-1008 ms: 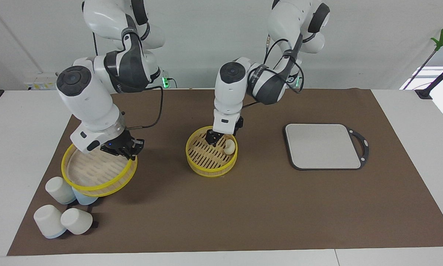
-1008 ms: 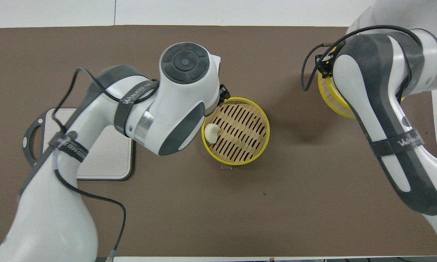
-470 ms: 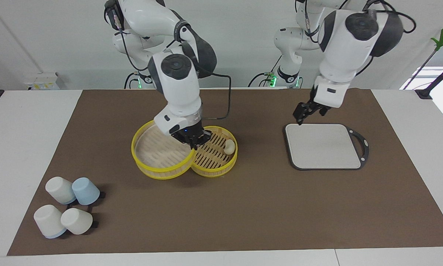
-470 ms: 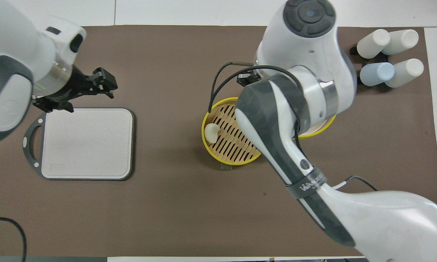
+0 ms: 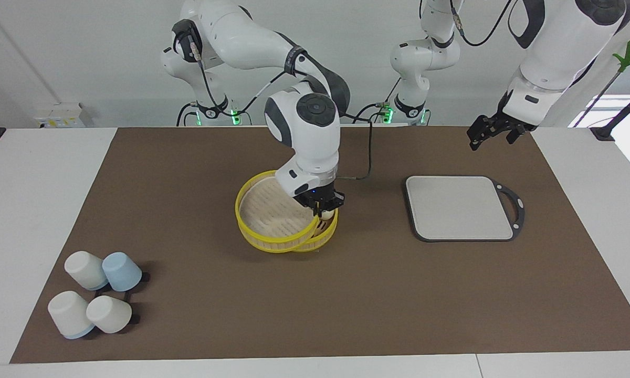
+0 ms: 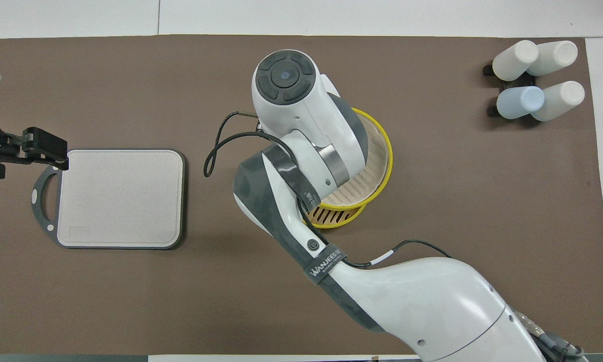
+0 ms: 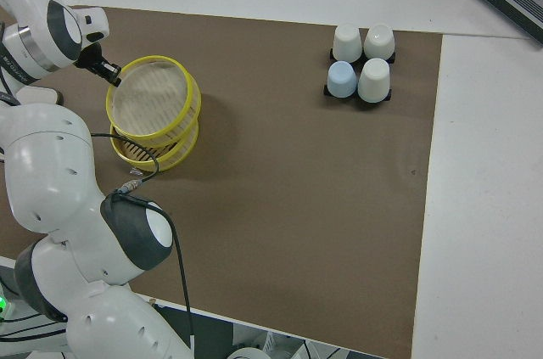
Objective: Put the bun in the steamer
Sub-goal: 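Lower the lid onto the steamer with the right gripper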
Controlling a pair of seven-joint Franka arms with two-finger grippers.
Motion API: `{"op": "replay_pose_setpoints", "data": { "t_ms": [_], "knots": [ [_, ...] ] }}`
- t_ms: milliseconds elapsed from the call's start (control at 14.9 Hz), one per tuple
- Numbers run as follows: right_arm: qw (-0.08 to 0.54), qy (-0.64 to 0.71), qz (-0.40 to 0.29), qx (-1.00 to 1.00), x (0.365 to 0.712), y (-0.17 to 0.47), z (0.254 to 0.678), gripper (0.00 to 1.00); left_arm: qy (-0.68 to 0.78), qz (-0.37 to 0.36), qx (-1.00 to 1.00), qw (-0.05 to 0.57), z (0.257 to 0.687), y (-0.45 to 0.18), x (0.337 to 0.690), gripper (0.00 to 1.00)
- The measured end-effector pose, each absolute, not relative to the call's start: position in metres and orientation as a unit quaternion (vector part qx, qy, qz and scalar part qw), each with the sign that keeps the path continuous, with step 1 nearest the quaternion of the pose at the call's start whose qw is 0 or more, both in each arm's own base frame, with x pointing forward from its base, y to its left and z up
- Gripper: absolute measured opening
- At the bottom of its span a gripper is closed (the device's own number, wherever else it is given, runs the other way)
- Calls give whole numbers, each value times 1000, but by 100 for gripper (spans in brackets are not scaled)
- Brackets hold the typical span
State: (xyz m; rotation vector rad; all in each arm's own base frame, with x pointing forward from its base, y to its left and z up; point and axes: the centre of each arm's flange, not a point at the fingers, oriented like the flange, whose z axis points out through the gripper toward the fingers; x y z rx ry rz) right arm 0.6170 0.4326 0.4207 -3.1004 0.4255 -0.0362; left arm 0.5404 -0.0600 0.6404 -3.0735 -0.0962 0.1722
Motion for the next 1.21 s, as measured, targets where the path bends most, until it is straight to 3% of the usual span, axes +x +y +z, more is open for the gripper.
{"op": "replay_pose_setpoints", "data": {
  "t_ms": [1209],
  "knots": [
    [8, 127, -18, -992, 610, 454, 410, 9, 21, 44, -999, -12, 640, -51, 537, 100]
  ]
}}
